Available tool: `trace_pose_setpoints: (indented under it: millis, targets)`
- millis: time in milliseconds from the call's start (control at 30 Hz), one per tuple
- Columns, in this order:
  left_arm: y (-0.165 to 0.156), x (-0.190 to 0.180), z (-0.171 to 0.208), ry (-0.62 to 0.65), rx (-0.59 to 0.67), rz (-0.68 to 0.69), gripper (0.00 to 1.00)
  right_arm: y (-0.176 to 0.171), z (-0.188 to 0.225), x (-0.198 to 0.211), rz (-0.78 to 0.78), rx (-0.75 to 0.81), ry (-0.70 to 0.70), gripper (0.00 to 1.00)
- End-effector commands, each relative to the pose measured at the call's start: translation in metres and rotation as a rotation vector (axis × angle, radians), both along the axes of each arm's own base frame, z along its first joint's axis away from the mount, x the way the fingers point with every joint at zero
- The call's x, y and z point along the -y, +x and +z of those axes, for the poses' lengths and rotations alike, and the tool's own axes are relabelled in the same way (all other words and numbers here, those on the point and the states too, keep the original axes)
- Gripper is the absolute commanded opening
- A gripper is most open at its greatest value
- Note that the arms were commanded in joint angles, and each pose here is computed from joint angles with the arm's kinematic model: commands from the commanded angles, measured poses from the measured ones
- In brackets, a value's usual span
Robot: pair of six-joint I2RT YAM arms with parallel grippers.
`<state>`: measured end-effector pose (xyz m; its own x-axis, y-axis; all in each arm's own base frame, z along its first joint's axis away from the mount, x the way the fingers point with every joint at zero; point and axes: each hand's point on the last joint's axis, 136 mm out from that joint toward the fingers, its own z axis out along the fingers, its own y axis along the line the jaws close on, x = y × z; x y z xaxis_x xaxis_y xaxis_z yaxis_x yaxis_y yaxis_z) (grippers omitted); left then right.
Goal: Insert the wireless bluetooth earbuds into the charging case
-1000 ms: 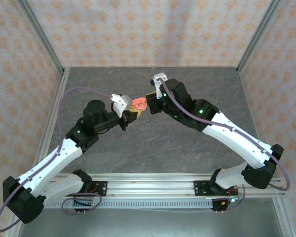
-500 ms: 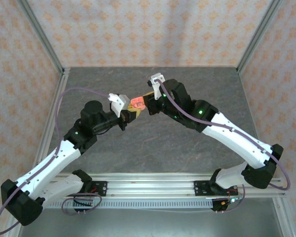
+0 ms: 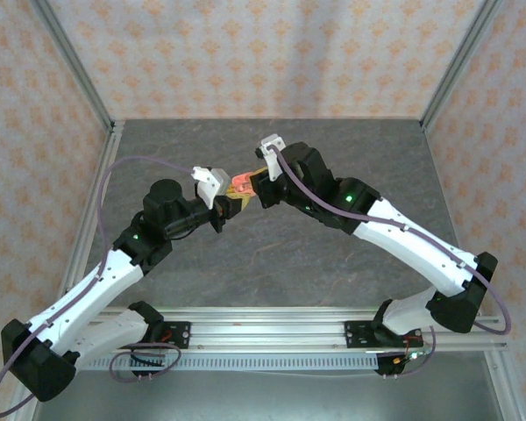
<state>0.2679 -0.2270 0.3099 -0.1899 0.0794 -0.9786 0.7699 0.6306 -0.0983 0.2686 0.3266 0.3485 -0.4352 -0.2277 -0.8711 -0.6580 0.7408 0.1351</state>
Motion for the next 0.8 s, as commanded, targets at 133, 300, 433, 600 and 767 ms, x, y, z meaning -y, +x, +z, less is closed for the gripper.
trace_pose_setpoints:
  millis: [133,300,433,600,767]
  targets:
    - [-0.008,0.002,0.015,-0.040,0.042,-0.025,0.00,-0.011,-0.013,-0.002,0.080,-0.005,-0.075,0.14]
    - [-0.007,0.002,0.018,-0.044,0.045,-0.025,0.00,-0.018,-0.018,-0.011,0.140,-0.041,-0.076,0.15]
    - [-0.007,0.002,0.018,-0.043,0.045,-0.023,0.00,-0.023,-0.025,-0.019,0.175,-0.091,-0.071,0.17]
    - [-0.008,0.001,0.019,-0.042,0.048,-0.021,0.00,-0.026,-0.028,-0.019,0.175,-0.121,-0.071,0.25]
    - [-0.008,0.001,0.017,-0.040,0.045,-0.023,0.00,-0.025,-0.013,-0.012,0.143,-0.100,-0.054,0.37]
